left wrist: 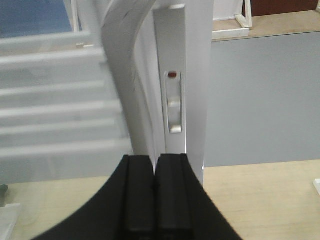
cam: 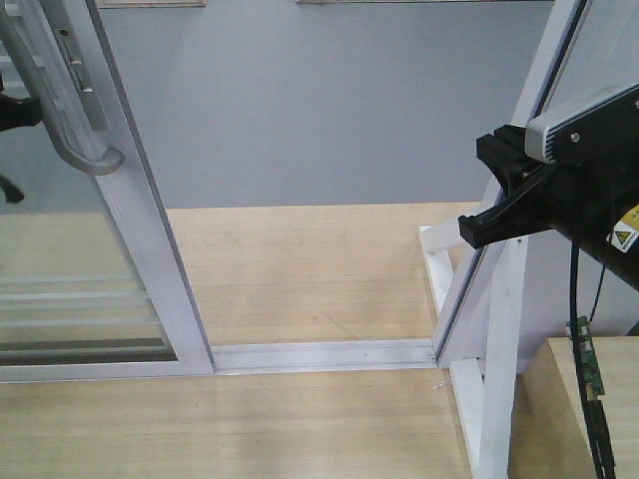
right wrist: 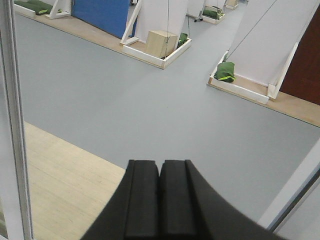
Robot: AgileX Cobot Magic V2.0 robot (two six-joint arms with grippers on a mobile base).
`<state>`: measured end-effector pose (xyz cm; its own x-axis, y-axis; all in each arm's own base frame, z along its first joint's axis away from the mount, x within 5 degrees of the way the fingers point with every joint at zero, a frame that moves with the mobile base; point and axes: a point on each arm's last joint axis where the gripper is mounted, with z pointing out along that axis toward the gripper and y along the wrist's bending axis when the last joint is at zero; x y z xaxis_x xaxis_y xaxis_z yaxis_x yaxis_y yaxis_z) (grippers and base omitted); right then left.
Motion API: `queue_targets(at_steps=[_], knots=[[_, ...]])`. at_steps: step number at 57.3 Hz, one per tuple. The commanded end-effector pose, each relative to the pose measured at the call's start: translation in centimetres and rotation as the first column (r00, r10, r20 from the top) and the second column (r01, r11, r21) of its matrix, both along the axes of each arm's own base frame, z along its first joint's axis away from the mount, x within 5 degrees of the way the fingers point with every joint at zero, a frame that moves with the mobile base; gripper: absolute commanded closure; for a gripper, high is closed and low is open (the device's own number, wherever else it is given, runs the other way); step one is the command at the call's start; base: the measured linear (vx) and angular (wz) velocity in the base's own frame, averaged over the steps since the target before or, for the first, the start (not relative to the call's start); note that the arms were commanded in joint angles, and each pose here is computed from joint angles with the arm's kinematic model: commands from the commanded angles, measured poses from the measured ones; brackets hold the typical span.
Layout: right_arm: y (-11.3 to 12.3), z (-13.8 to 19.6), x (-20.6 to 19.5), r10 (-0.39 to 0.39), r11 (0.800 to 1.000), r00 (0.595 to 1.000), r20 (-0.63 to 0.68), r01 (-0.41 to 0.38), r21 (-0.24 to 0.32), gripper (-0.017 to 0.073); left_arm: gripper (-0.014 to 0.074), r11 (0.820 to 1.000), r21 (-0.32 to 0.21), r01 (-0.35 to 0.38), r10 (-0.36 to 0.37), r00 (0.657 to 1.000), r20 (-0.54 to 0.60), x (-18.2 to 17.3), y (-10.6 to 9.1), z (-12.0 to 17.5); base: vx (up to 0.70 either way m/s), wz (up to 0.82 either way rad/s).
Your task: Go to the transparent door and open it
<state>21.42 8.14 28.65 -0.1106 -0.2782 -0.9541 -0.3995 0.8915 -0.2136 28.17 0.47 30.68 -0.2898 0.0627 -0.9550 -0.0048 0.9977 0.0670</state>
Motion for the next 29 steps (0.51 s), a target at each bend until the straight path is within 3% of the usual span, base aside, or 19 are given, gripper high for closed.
queue_targets(at_steps=[1,19,29], knots=[[-0.1,1.9,0.1,-0.002,0.999,0.995,0.104,-0.002,0.037,0.0557,0.0594,1.000,0.001,-0.007,0.006,0.986,0.169,-3.4,-0.1,2.9,0.00,0.00],[-1.8,4.3,-4.1,-0.024,0.998,0.996,0.084,0.020,0.052,0.0557,0.0594,0.998,0.043,0.043,-0.047,0.992,0.119,-13.9,-0.5,2.5,0.00,0.00],[-3.2,4.9,-7.9,-0.037,0.996,0.992,0.119,0.027,0.085,0.0557,0.0594,0.998,-0.017,0.058,-0.054,0.982,0.181,-18.6,-0.8,1.5,0.00,0.00]])
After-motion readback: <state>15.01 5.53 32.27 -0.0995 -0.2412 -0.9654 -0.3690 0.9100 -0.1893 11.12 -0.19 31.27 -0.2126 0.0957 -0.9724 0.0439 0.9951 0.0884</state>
